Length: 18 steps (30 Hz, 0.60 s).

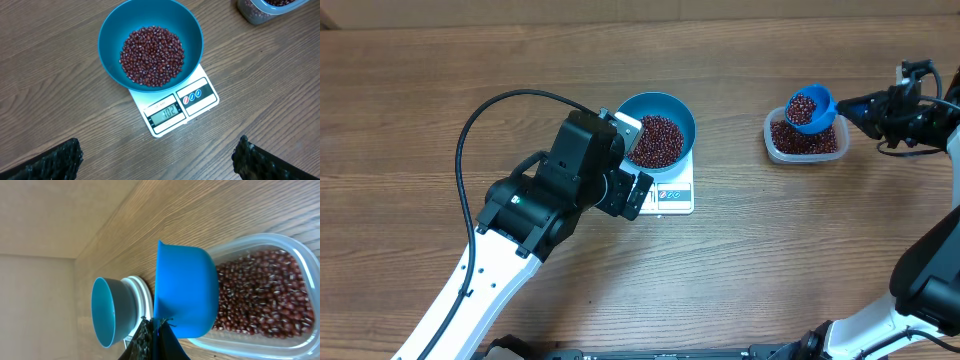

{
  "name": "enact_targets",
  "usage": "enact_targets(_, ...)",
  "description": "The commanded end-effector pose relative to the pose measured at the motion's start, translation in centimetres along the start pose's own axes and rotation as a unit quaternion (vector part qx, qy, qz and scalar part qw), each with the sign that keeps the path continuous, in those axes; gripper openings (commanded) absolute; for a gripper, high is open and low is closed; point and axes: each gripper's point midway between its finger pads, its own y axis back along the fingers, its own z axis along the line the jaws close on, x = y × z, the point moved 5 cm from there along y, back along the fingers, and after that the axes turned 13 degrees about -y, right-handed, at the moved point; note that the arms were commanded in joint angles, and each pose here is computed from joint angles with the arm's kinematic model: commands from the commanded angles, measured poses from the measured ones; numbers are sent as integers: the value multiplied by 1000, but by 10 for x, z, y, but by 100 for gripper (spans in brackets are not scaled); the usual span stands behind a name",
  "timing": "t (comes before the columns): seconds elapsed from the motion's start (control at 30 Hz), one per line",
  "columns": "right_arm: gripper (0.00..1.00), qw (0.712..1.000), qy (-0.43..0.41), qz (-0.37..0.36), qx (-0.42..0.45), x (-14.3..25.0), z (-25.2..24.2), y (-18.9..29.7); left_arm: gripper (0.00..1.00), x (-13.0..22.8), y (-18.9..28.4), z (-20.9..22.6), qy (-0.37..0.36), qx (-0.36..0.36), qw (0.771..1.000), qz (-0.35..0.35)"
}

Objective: Scoop item into bowl and weigh 150g on scale

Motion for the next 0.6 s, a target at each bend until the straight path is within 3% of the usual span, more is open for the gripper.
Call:
enact_targets(0.0, 4, 997, 61, -13, -34, 5, 43, 13, 99, -6, 7, 2, -4, -1, 1000, -15)
enact_targets(0.57, 4, 965, 239, 24, -100, 67, 151, -22, 100, -6, 7, 2, -4, -1, 1000, -15)
